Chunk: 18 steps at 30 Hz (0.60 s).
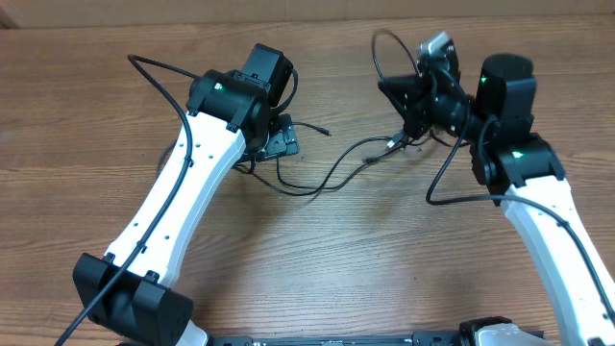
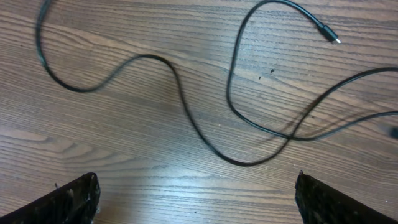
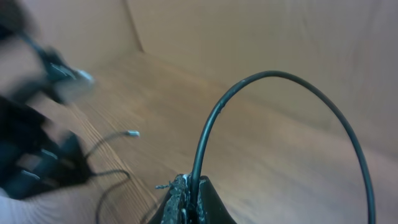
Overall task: Untangle cables
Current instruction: 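Lift the right gripper and move it left toward the cable pile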
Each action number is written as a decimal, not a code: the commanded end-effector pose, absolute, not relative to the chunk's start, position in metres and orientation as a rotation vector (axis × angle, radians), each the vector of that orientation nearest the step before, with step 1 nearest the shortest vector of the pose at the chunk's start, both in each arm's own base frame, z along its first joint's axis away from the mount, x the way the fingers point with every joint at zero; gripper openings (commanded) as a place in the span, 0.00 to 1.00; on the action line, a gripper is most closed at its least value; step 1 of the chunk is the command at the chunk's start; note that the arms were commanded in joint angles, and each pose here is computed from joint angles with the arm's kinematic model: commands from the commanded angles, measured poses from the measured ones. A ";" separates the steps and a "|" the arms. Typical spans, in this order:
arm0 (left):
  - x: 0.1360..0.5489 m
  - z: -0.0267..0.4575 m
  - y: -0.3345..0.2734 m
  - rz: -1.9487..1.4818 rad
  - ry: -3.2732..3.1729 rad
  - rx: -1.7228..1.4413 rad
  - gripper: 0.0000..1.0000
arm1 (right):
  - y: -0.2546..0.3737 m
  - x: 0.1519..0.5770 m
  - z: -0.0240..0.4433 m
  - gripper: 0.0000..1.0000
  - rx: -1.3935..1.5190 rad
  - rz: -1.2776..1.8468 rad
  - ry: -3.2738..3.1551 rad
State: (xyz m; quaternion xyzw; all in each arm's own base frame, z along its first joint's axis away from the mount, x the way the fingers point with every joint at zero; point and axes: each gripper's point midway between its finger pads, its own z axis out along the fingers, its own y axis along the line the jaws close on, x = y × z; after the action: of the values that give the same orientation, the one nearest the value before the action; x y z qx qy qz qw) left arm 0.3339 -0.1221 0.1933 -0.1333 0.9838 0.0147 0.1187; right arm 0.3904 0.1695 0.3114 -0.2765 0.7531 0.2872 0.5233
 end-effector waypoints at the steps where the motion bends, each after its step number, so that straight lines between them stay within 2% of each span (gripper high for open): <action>1: 0.335 0.191 -0.122 0.043 2.886 -0.376 1.00 | 0.182 0.373 0.393 0.04 -0.661 0.709 1.631; 6: 0.335 0.191 -0.122 0.043 2.886 -0.376 1.00 | 0.181 0.365 0.481 0.04 -0.570 0.776 1.436; 11: 0.335 0.191 -0.122 0.043 2.886 -0.376 1.00 | 0.180 0.350 0.536 0.04 -0.557 0.813 1.261; 18: 0.335 0.191 -0.122 0.043 2.886 -0.377 1.00 | 0.176 0.332 0.578 0.04 -0.574 0.790 1.087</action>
State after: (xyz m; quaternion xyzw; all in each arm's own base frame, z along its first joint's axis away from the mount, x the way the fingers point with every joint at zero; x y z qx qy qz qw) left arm 0.3338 -0.1220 0.1933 -0.1333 0.9839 0.0149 0.1184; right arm 0.3497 0.1791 0.5501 -0.2606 0.5304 0.3541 0.7248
